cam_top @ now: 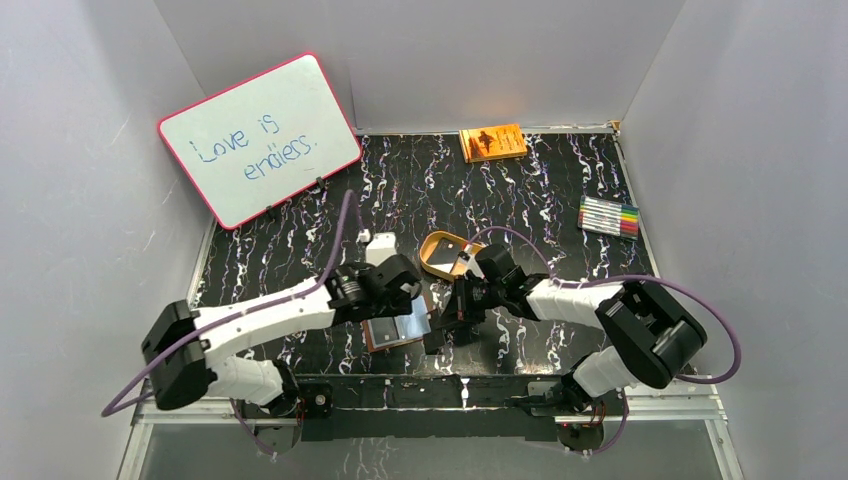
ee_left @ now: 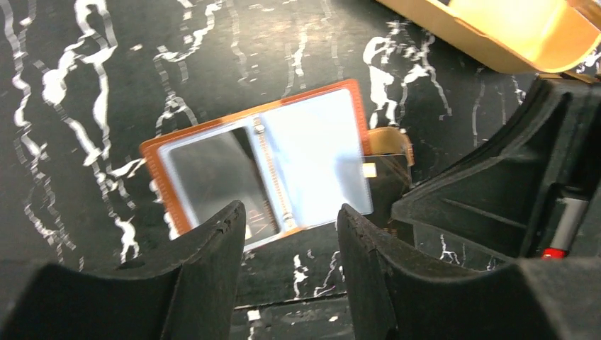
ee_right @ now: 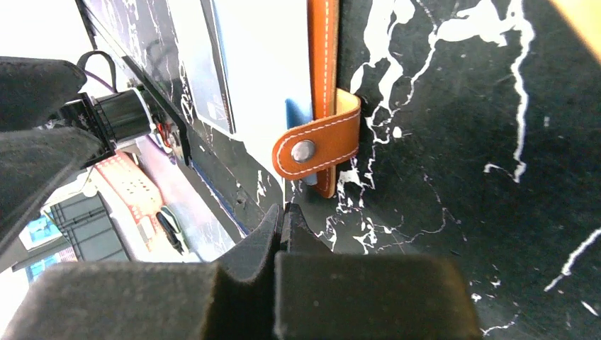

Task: Put the credit cards into the card holder
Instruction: Turn over the card slot in the card holder.

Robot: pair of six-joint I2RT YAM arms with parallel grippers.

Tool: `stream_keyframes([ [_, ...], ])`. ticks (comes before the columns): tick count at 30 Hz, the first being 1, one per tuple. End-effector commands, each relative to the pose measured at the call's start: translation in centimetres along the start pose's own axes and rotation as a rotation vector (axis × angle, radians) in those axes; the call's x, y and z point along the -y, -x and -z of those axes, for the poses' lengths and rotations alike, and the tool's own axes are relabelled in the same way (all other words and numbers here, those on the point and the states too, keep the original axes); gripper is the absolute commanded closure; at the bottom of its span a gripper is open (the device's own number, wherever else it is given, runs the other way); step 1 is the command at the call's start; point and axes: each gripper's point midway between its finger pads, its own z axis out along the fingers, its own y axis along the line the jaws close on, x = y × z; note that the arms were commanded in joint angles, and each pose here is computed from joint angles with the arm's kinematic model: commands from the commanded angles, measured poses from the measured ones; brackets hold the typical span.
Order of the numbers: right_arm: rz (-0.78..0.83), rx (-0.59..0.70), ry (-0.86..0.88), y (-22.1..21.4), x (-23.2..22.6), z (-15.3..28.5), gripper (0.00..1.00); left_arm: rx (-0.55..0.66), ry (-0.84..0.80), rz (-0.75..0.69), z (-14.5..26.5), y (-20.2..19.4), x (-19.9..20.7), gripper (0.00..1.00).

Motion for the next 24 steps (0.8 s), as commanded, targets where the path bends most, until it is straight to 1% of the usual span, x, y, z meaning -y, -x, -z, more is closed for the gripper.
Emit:
stream_keyframes([
  [1,0.080,0.015,0.072,1.2,-3.1,-0.3,1.00,0.027,0.122,0.069,1.0,-1.0,-5.4,0.51],
  [4,0.108,0.002,0.079,1.2,-4.2,-0.8,1.00,0.036,0.143,0.130,1.2,-1.8,-7.6,0.51],
  [7,0.122,-0.011,0.077,1.2,-4.7,-1.4,1.00,0.065,0.125,0.186,1.5,-2.2,-8.7,0.51],
  [12,0.132,-0.037,0.069,1.0,-4.9,-2.7,1.00,0.101,0.057,0.268,1.5,-2.5,-9.1,0.47],
  [24,0.168,-0.066,0.070,0.6,-6.2,-4.2,1.00,0.132,0.004,0.328,0.9,-2.5,-8.7,0.40],
])
